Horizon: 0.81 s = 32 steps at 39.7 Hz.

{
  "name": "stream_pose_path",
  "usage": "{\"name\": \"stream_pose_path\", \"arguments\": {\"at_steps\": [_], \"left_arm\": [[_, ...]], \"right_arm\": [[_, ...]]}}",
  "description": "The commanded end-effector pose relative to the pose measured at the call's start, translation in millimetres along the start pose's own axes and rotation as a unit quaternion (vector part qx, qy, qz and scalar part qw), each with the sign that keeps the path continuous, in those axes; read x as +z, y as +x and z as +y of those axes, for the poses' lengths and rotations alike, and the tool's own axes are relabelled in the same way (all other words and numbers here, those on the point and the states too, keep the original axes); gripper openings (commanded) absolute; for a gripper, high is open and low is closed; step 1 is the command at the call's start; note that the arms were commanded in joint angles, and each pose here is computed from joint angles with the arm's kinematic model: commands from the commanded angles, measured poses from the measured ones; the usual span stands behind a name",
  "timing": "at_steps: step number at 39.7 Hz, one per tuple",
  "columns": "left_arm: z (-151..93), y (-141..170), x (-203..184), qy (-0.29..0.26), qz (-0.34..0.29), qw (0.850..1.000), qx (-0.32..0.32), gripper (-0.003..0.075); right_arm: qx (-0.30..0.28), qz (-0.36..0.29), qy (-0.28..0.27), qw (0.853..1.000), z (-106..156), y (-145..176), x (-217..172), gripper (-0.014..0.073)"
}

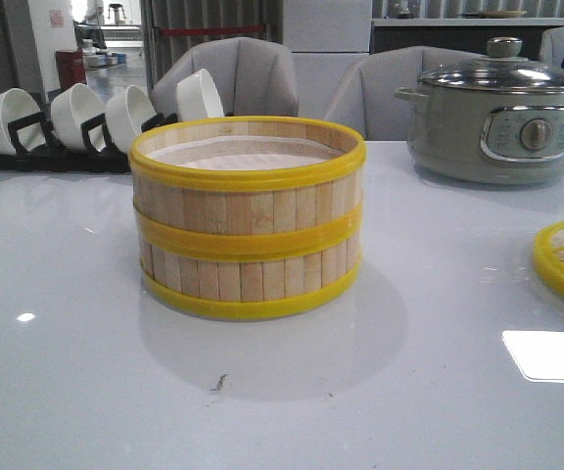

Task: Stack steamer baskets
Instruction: 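Raise the left gripper away from the stacked baskets, then grasp the woven bamboo lid at its center hub with the right gripper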

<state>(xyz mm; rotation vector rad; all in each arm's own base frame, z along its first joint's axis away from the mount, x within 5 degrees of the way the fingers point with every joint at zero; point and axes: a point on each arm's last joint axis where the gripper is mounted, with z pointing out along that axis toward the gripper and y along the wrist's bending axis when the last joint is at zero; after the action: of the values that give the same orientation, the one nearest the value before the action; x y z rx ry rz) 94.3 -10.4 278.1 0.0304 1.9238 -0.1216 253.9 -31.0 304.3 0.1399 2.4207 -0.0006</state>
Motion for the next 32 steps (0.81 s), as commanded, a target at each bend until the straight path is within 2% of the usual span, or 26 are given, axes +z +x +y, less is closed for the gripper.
{"name": "stream_pose_path", "arguments": {"at_steps": [1, 8, 19, 32], "left_arm": [[-2, -18, -4, 0.009, -0.059, 0.998, -0.003, 0.0086], [-2, -18, -4, 0.009, -0.059, 0.998, -0.003, 0.0086], [-2, -18, -4, 0.009, -0.059, 0.998, -0.003, 0.0086], [-2, -18, -4, 0.009, -0.059, 0.998, -0.003, 0.0086]], "right_arm": [[0.013, -0.047, 0.026, 0.998, -18, -28, 1, 0.031], [0.045, -0.011, 0.039, 0.998, -38, -43, 40, 0.031], [0.056, 0.032, 0.033, 0.997, -44, -54, 86, 0.031], [0.063, 0.064, 0.029, 0.996, -47, -50, 114, 0.031]]}}
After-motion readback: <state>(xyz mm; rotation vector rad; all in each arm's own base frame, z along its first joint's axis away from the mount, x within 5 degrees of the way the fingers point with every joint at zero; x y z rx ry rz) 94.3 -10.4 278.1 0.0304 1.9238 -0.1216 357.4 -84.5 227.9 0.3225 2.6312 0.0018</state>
